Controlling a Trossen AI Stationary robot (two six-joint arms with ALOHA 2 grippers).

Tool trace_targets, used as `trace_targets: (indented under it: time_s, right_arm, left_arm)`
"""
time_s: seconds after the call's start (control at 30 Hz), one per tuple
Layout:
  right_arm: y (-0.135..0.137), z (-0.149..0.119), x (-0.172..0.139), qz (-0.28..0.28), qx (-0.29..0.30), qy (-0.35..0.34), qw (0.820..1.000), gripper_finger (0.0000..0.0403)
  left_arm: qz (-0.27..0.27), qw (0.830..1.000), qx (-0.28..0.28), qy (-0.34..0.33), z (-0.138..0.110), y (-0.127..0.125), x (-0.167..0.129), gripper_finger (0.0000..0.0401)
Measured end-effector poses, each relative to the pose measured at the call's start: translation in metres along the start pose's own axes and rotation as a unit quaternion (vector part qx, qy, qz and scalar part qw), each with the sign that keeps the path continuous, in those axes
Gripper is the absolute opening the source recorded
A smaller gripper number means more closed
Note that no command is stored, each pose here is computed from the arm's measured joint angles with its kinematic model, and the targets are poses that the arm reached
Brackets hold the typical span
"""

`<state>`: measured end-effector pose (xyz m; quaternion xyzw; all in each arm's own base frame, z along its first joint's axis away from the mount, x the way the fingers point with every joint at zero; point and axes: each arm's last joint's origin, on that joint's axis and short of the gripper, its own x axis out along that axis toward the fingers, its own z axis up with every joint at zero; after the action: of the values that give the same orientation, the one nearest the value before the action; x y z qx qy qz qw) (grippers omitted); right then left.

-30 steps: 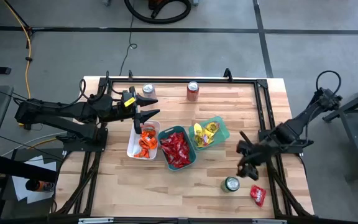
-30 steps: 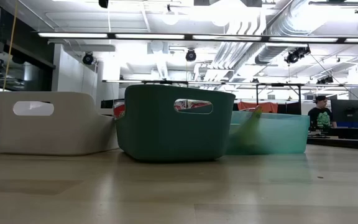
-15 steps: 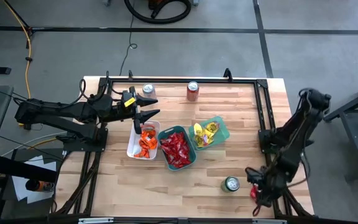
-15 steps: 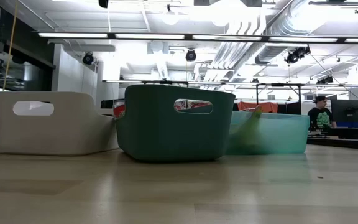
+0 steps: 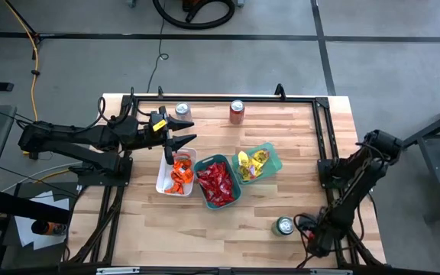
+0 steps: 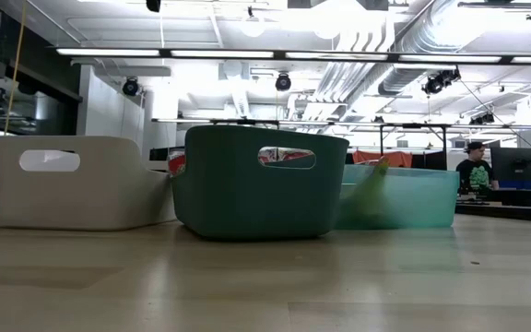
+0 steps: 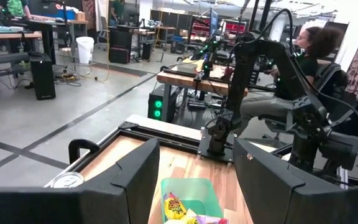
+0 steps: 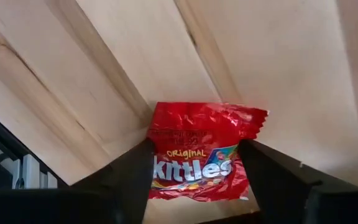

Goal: Sort candy
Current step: Put the red candy into the green bin

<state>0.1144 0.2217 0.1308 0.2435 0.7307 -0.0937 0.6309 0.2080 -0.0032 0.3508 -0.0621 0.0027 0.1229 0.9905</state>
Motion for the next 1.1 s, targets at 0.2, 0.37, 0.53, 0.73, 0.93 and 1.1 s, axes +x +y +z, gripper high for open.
trace_targets:
  time_s: [0.2, 0.37, 0.53, 0.73, 0.93, 1.1]
  right_arm:
    - [0.0, -0.002, -0.008, 0.023, -0.01, 0.0, 1.0, 0.0085]
    - [-0.009, -0.003, -0.052, 0.093, -0.023, -0.033, 0.995, 0.0028]
    - [-0.036, 0.007, -0.119, 0.136, -0.008, -0.209, 0.968, 0.0007]
    - [-0.06, 0.028, -0.195, 0.132, -0.04, -0.504, 0.852, 0.0001]
    - [-0.056, 0.063, -0.233, 0.093, -0.12, -0.629, 0.763, 0.0]
    - [-0.044, 0.105, -0.25, 0.078, -0.174, -0.689, 0.699, 0.0]
  left_arm:
    - [0.0, 1.0, -0.001, -0.004, 0.001, 0.0, 0.0, 0.0191]
    - [-0.003, 1.0, -0.008, -0.026, 0.005, 0.0, -0.001, 0.0191]
    - [-0.004, 1.0, -0.009, -0.028, 0.006, -0.001, -0.001, 0.0191]
    - [-0.009, 1.0, -0.009, -0.027, 0.005, -0.002, -0.001, 0.0191]
    - [-0.023, 0.999, -0.009, -0.025, 0.005, -0.007, -0.003, 0.0191]
    - [-0.069, 0.997, -0.038, -0.017, 0.004, -0.014, -0.004, 0.0191]
